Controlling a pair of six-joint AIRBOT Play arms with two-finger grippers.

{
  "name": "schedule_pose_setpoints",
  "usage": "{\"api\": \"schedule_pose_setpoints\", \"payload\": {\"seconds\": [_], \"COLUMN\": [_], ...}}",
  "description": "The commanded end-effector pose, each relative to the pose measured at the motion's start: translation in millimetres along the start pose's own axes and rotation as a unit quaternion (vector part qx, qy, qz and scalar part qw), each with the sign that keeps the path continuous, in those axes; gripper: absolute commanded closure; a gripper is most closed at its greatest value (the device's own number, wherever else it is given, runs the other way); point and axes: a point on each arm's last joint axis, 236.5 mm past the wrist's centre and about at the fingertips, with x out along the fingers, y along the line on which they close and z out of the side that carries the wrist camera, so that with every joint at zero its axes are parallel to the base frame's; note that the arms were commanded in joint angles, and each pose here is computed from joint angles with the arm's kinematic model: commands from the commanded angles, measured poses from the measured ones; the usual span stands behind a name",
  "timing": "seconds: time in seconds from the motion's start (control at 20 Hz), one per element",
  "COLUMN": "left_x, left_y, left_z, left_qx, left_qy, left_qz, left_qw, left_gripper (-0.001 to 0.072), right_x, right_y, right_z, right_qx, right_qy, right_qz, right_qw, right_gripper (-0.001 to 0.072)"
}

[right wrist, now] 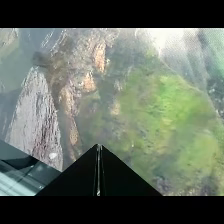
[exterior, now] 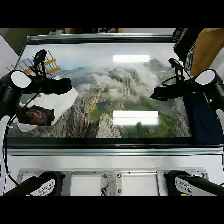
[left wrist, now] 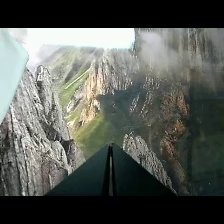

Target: Fold the clothes and pants, and hang the long-sleeved shirts on hangers.

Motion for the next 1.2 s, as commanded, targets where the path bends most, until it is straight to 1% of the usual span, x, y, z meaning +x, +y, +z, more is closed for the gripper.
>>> {"api": "schedule_pose_setpoints", "payload": {"seconds": [0.0,0.45,0.55,0.6,0.65,0.7,0.75,0.85,0.9,0.95,1.05,1.15], "left_x": [-0.1,-0.1,-2.1,-10.9,-26.2,-45.5,-69.3,-114.7,-130.1,-138.4,-139.2,-133.5], "left_y": [-0.3,-0.6,7.1,19.6,38.9,63.2,93.6,156.3,182.0,202.8,241.2,273.8], "left_z": [-0.1,2.0,4.9,11.1,19.7,26.1,26.6,13.1,2.8,-7.7,-31.0,-51.4], "left_qx": [0.0,0.0,0.004,0.014,0.028,0.037,0.035,-0.026,-0.058,-0.083,-0.131,-0.161], "left_qy": [0.0,-0.005,-0.009,-0.014,-0.016,-0.014,-0.001,0.023,0.028,0.029,0.019,0.004], "left_qz": [0.0,-0.001,0.011,0.035,0.073,0.12,0.176,0.285,0.322,0.342,0.355,0.367], "left_qw": [1.0,1.0,1.0,0.999,0.997,0.992,0.984,0.958,0.945,0.936,0.925,0.916], "left_gripper": [0.07,0.07,0.07,0.0561,0.0128,0.0003,0.0002,0.0002,0.0002,0.0002,0.0002,0.0002], "right_x": [0.1,0.1,0.1,0.1,0.1,0.1,0.1,0.1,0.1,0.1,0.1,0.1], "right_y": [-0.2,-0.2,-0.2,-0.2,-0.2,-0.2,-0.2,-0.2,-0.2,-0.2,-0.2,-0.3], "right_z": [-0.2,-0.2,-0.2,-0.2,-0.2,-0.3,-0.3,-0.2,-0.2,-0.2,-0.3,-0.2], "right_qx": [0.001,0.001,0.001,0.001,0.001,0.001,0.001,0.001,0.001,0.001,0.001,0.0], "right_qy": [0.0,0.0,0.0,0.0,0.0,0.001,0.001,0.0,0.0,0.0,0.001,0.0], "right_qz": [0.0,0.0,0.0,0.0,0.0,0.0,0.0,0.0,0.0,0.0,0.0,0.0], "right_qw": [1.0,1.0,1.0,1.0,1.0,1.0,1.0,1.0,1.0,1.0,1.0,1.0], "right_gripper": [0.0697,0.0698,0.0698,0.0698,0.0697,0.0697,0.0698,0.0697,0.0697,0.0697,0.0697,0.0697]}}
